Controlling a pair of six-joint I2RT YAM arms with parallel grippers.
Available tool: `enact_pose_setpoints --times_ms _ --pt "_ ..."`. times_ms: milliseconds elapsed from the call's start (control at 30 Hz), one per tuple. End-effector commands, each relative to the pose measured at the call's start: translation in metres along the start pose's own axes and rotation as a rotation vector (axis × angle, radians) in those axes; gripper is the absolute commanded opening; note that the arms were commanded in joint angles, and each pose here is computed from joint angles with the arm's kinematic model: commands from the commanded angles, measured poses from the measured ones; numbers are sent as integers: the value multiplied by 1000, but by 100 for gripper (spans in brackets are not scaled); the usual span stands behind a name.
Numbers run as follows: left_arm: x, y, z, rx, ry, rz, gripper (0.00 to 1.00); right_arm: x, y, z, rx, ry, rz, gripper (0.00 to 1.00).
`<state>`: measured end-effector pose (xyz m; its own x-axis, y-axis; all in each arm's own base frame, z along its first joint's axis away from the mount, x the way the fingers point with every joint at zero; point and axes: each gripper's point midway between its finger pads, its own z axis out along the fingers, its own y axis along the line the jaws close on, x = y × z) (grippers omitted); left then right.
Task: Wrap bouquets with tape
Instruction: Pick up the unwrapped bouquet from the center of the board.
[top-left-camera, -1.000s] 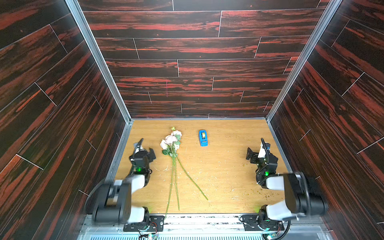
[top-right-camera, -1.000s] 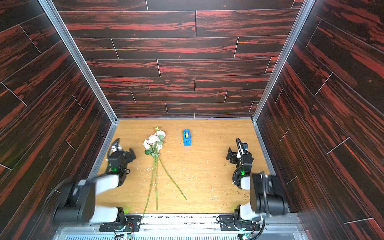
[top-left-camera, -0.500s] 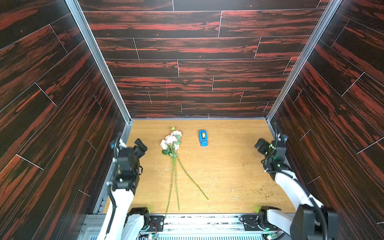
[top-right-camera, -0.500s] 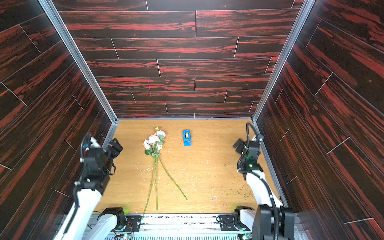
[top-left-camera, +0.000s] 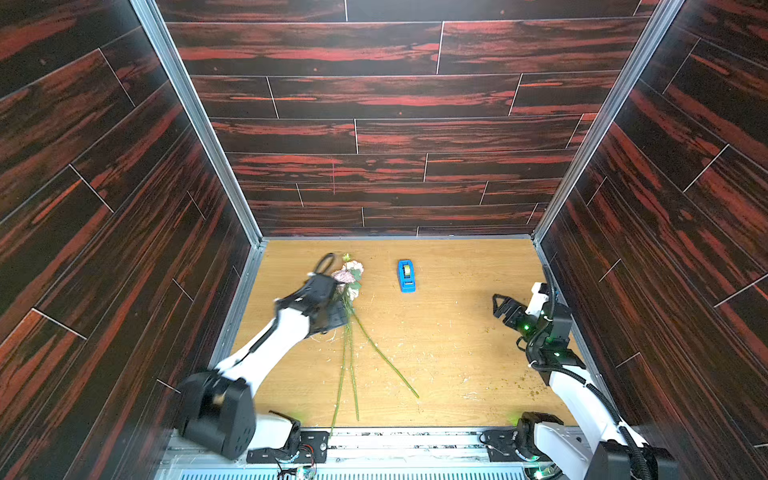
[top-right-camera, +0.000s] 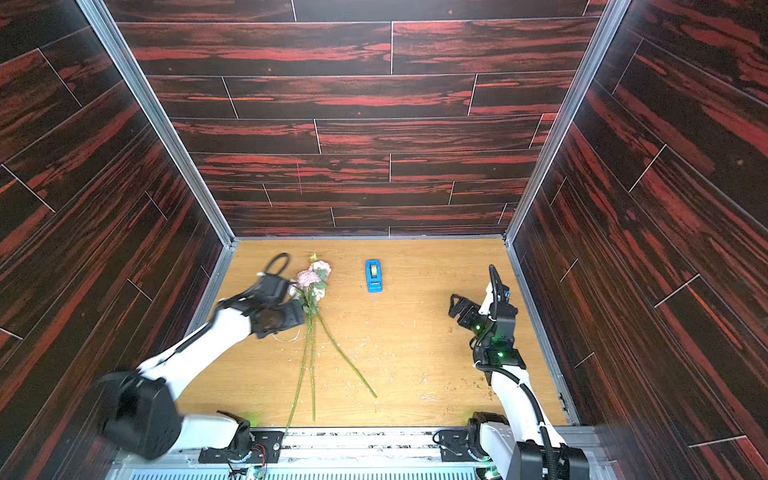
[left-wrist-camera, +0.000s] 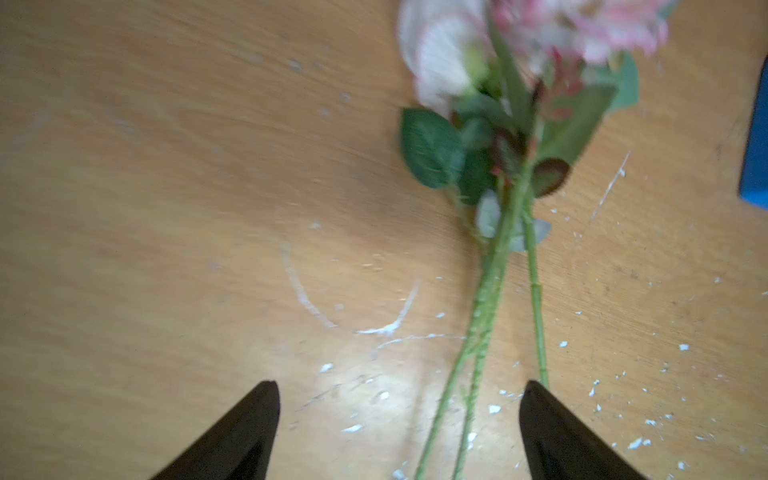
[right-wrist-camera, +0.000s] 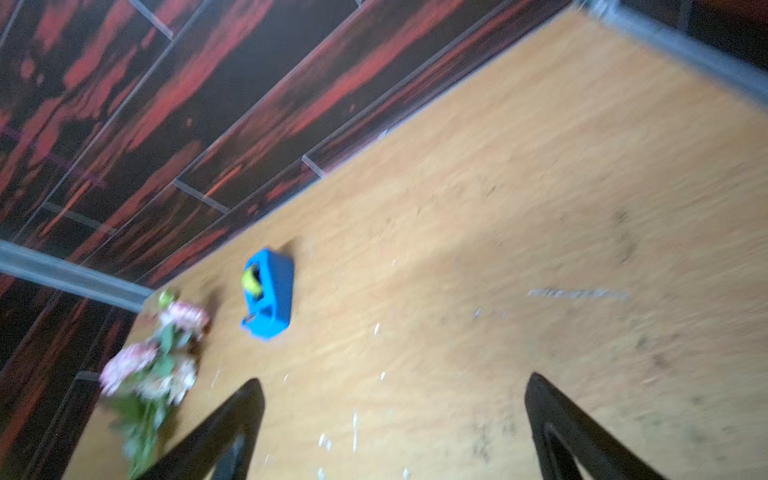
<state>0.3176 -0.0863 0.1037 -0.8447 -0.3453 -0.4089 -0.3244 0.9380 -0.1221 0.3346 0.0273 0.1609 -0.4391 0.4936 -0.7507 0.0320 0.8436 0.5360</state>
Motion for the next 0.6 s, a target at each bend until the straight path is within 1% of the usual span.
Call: enact_pose_setpoints --times_ms 0,67,100,167,267,333,367,433,567 --pt "-9 -21 4 -4 -62 -27 93 -5 19 2 -100 -16 8 98" --pt "-8 -24 16 -39 -65 -33 93 1 19 5 -118 7 20 98" --pt "-14 -29 20 -35 -92 -38 93 3 20 6 -121 12 23 98" --pt "-17 -28 30 -77 -101 -56 93 4 19 7 -113 17 28 98" --pt "-18 -41 40 -55 -100 -73 93 5 19 7 -114 18 36 98" --pt "-16 -53 44 -34 -104 -60 92 5 20 6 -122 19 36 98" --pt "-16 -55 45 -45 -112 -56 92 4 20 6 -120 18 36 98" --pt "-15 -56 48 -73 -130 -44 90 5 19 6 -112 18 36 98" --pt "-7 -56 61 -87 -114 -45 86 6 18 5 -109 17 36 98"
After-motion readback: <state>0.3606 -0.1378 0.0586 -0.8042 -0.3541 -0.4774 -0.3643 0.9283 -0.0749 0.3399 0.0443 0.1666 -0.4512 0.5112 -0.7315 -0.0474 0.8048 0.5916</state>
